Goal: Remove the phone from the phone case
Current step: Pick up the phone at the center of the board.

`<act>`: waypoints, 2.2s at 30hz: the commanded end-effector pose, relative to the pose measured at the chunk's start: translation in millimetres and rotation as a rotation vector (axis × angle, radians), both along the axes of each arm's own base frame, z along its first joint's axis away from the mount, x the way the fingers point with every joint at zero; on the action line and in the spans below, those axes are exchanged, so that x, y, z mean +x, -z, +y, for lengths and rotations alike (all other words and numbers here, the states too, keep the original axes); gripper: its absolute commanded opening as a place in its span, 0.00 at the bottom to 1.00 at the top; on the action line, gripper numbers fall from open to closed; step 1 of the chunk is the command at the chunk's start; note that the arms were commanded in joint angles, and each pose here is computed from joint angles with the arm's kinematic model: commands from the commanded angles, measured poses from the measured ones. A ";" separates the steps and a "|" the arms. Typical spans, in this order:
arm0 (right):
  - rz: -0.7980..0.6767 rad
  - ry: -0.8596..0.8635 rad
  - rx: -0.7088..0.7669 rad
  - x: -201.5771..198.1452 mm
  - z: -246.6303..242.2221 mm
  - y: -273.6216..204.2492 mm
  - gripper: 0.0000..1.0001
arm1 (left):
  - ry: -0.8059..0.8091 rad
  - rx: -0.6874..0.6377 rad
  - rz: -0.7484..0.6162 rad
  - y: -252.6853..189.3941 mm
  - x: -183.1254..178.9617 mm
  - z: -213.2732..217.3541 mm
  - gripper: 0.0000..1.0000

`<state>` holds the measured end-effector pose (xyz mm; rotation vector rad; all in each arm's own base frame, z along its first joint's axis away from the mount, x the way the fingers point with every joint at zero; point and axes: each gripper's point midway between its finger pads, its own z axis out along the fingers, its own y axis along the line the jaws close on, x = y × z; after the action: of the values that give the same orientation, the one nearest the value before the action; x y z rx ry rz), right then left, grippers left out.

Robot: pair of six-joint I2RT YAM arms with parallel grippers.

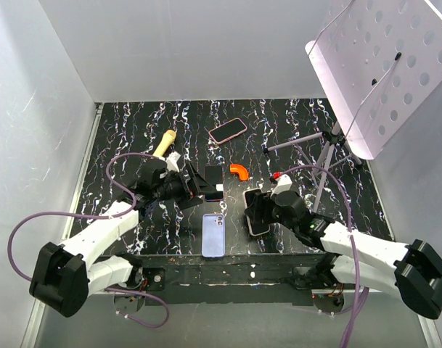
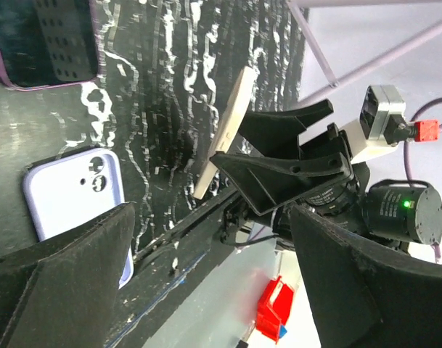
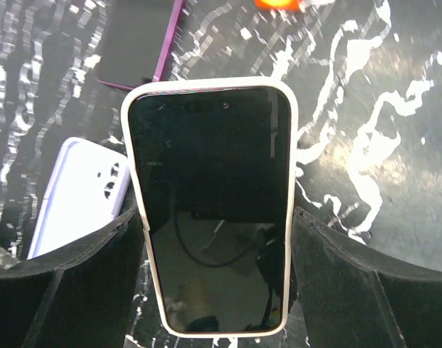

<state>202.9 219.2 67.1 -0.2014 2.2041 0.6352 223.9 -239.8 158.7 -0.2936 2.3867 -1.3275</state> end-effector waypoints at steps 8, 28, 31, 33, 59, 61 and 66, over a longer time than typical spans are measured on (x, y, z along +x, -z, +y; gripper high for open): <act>-0.238 -0.144 0.214 5.4 39.3 -91.7 0.01 | 0.104 0.001 -0.115 -12.8 0.5 -66.0 0.76; -0.229 -0.227 0.277 -13.9 63.4 -120.5 0.01 | 0.203 -0.001 -0.128 -10.3 4.8 -117.9 0.27; -0.208 -0.246 0.267 -15.6 66.9 -121.7 0.02 | 0.228 -0.031 -0.150 -23.4 -0.8 -117.4 0.12; -0.165 -0.311 0.237 -25.0 72.1 -117.7 0.47 | 0.254 -0.033 -0.174 -31.3 -7.0 -113.5 0.00; 0.052 -0.893 0.636 -133.5 101.7 -193.0 0.01 | 0.528 -0.282 -0.403 -142.3 -66.9 -64.3 0.07; 0.032 -0.885 0.701 -131.8 104.6 -202.7 0.01 | 0.507 -0.312 -0.385 -139.6 -66.8 -66.6 0.13; 0.055 -0.890 0.770 -128.7 113.3 -215.6 0.01 | 0.482 -0.381 -0.291 -127.1 -73.3 -65.6 0.20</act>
<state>60.6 317.9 229.8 -0.8140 1.9505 1.8311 148.5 -302.5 287.8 0.5503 1.9793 -1.8083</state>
